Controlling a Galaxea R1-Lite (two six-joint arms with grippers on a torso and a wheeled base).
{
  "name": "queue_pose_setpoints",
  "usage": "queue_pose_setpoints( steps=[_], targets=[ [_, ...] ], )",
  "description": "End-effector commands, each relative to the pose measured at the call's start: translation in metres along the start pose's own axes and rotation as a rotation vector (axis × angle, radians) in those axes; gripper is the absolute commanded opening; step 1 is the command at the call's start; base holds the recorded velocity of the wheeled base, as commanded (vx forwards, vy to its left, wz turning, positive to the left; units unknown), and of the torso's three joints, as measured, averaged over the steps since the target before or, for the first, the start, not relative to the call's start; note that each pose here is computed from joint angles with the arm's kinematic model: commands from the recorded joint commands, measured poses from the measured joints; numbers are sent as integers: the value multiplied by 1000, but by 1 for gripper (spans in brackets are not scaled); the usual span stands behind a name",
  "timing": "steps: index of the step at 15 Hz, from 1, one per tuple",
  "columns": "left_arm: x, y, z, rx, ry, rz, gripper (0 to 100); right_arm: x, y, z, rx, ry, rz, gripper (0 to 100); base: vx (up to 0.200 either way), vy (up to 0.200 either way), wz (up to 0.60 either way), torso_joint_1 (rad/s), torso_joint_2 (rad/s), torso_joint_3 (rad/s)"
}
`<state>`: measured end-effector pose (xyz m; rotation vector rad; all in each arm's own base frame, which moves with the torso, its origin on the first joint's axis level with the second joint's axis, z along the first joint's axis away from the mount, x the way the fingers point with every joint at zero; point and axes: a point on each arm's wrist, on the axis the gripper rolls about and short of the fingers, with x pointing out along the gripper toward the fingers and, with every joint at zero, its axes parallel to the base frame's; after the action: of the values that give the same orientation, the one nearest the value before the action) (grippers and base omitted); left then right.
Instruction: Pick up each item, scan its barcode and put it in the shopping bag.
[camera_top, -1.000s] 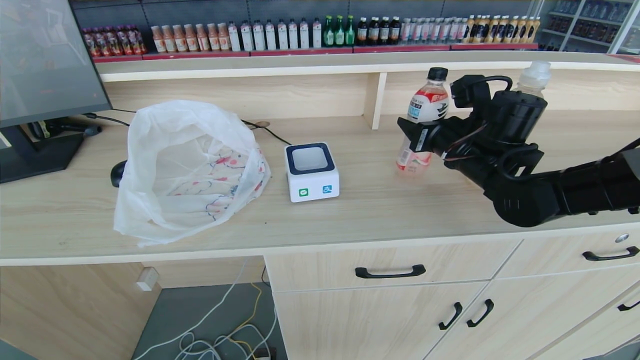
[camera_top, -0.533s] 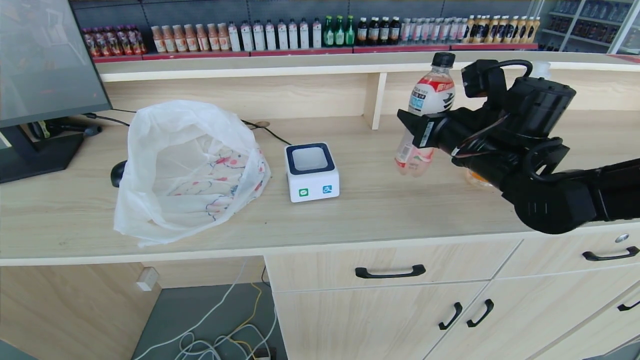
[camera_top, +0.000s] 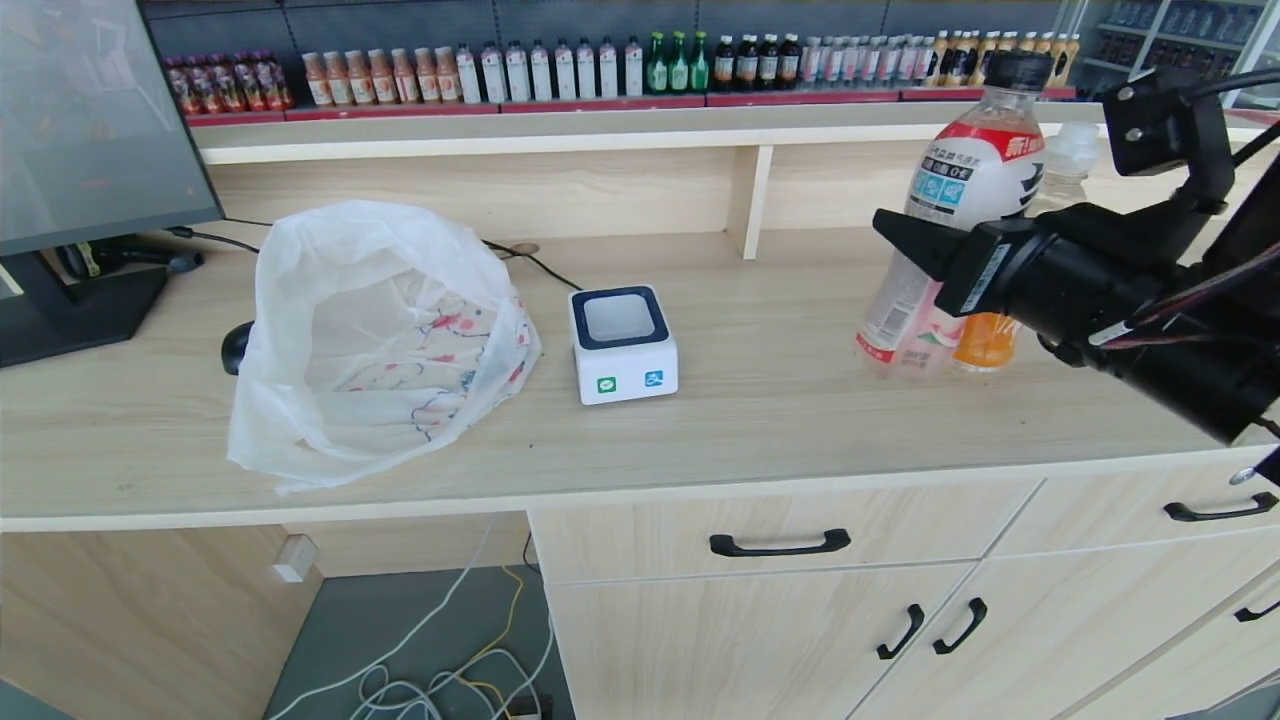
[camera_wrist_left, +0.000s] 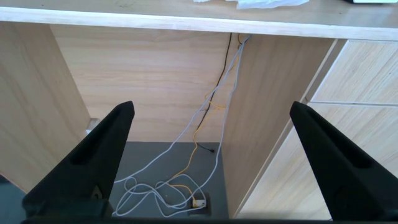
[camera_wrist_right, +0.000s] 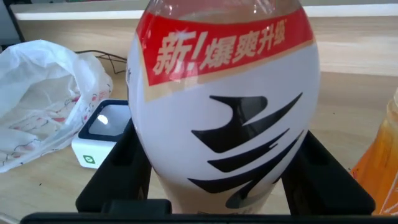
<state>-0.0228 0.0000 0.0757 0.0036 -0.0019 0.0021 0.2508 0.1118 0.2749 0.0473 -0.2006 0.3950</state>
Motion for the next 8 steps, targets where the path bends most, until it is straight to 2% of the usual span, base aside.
queue_pose_setpoints(
  steps=[1,4,8],
  targets=[
    [0,0,0,1,-1,1,100,-39,6,15,11,-44,27,0,0,0,0,0,0,0],
    [0,0,0,-1,-1,1,100,-61,16,9,25,-22,104,0,0,0,0,0,0,0],
    [0,0,0,-1,-1,1,100,-63,19,6,65,-9,199,0,0,0,0,0,0,0]
  ],
)
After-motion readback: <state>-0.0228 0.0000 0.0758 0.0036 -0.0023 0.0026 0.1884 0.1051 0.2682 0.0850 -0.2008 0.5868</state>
